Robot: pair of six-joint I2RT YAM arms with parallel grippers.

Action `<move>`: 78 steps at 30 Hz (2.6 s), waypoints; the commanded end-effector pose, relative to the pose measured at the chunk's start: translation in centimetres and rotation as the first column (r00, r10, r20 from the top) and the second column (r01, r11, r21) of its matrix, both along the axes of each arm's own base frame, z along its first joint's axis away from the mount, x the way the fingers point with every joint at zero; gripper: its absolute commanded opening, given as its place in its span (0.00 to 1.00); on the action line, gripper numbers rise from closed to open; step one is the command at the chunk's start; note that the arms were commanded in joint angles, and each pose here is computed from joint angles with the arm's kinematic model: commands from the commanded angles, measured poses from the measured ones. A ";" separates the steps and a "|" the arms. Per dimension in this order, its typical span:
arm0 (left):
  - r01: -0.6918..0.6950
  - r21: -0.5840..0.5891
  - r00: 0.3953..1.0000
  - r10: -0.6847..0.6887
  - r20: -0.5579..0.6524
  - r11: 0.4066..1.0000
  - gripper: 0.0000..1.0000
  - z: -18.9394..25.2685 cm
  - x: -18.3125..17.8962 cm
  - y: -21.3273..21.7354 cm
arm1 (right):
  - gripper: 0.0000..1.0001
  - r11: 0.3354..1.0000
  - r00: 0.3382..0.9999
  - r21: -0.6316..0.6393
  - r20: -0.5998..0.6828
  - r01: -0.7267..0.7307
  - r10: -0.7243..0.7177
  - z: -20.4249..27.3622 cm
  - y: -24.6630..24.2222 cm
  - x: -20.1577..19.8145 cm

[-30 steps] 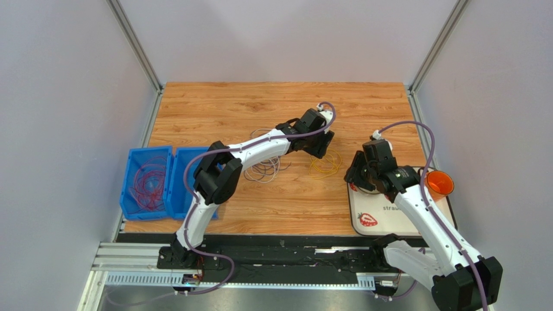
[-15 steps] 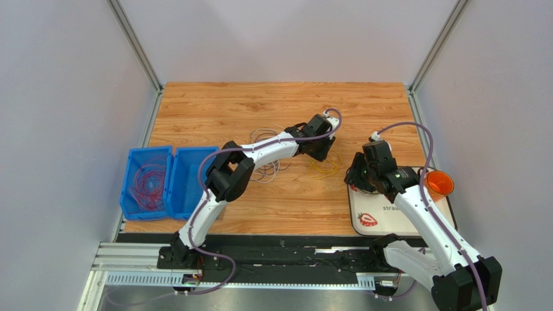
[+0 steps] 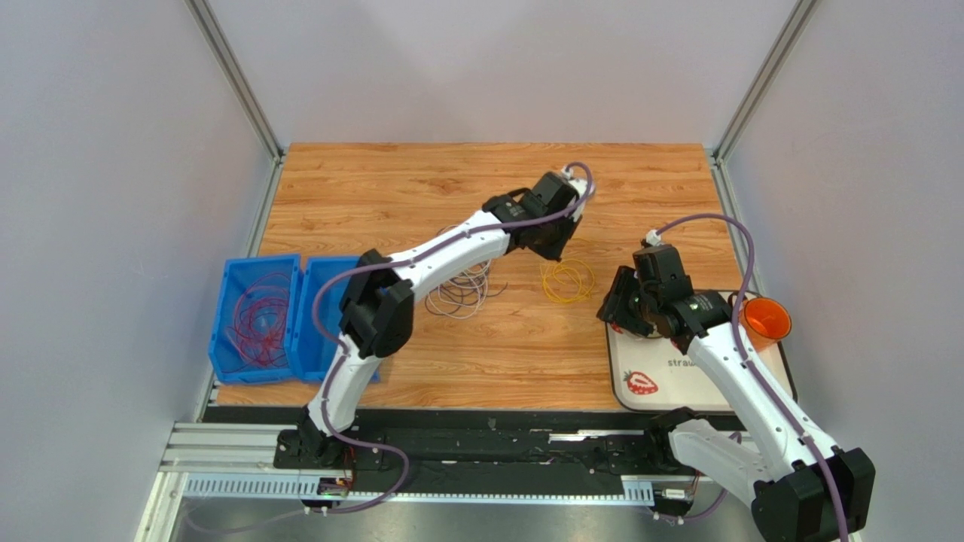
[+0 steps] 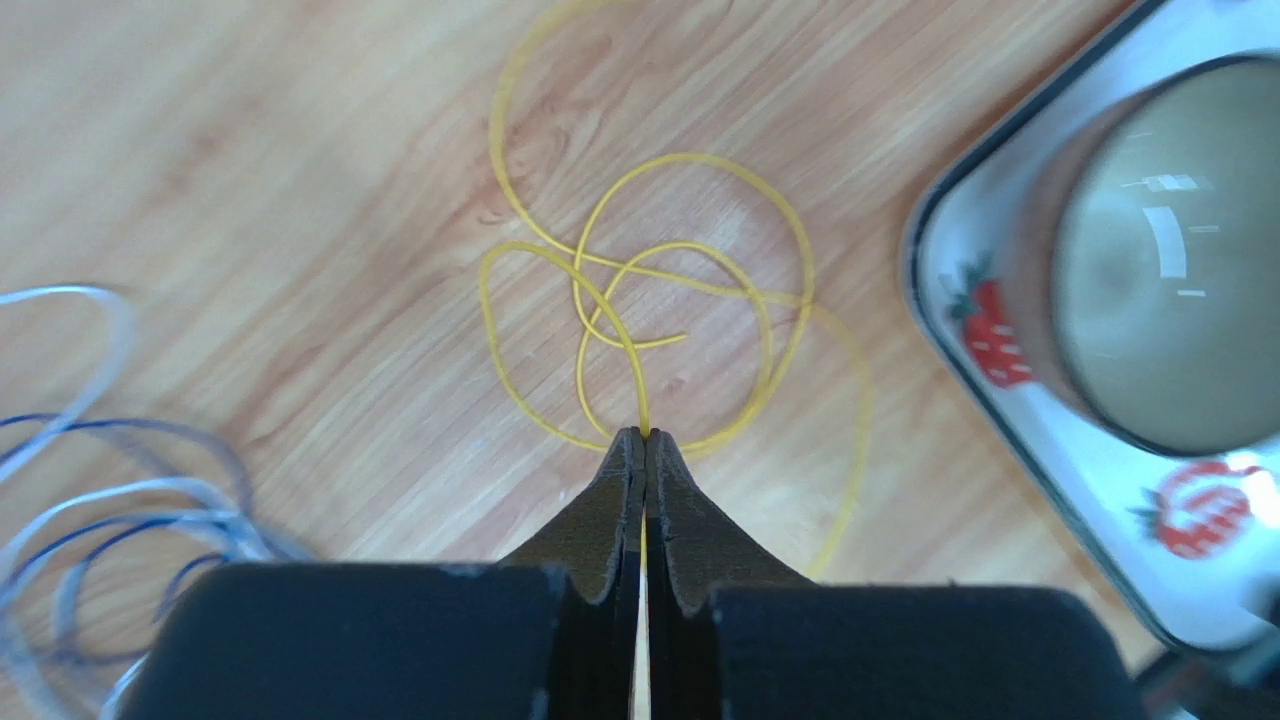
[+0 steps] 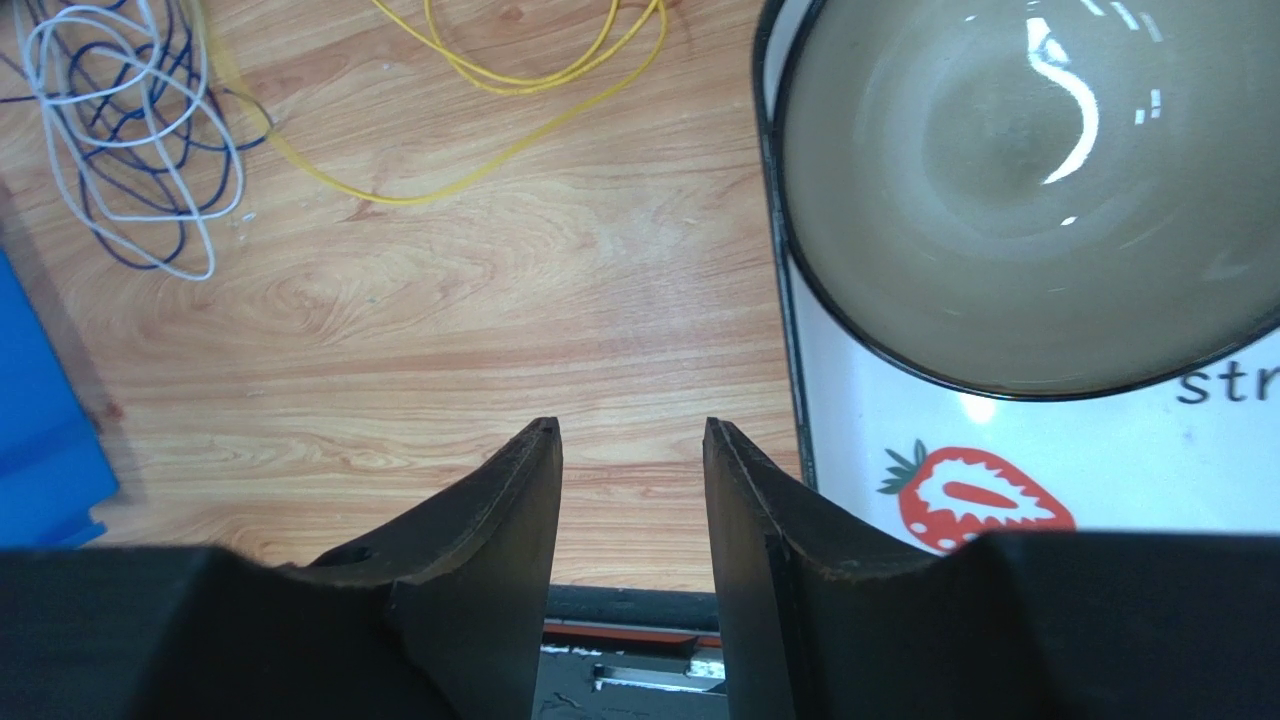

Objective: Untangle the cables
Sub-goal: Pick up the cable at the center of the board.

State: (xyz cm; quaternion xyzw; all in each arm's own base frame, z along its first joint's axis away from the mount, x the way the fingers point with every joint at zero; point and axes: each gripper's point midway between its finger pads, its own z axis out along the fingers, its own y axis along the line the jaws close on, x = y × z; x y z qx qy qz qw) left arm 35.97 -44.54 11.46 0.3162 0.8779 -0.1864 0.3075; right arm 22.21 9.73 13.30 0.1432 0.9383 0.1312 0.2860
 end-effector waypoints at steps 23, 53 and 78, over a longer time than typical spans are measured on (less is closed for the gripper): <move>0.383 -0.419 0.895 -0.219 0.388 0.823 0.00 30.1 -11.9 6.4 | 0.54 0.824 0.928 0.450 0.295 -0.346 0.229 11.6 8.9 -0.4; 0.531 -0.563 0.833 -0.267 0.485 0.633 0.00 37.5 -18.1 8.7 | 0.55 0.842 0.957 0.454 0.162 -0.290 0.242 6.2 11.8 1.1; 0.183 -0.486 0.834 0.127 0.536 0.855 0.00 36.1 -13.5 17.2 | 0.56 0.907 0.928 0.273 0.282 -0.321 0.244 12.3 10.1 0.1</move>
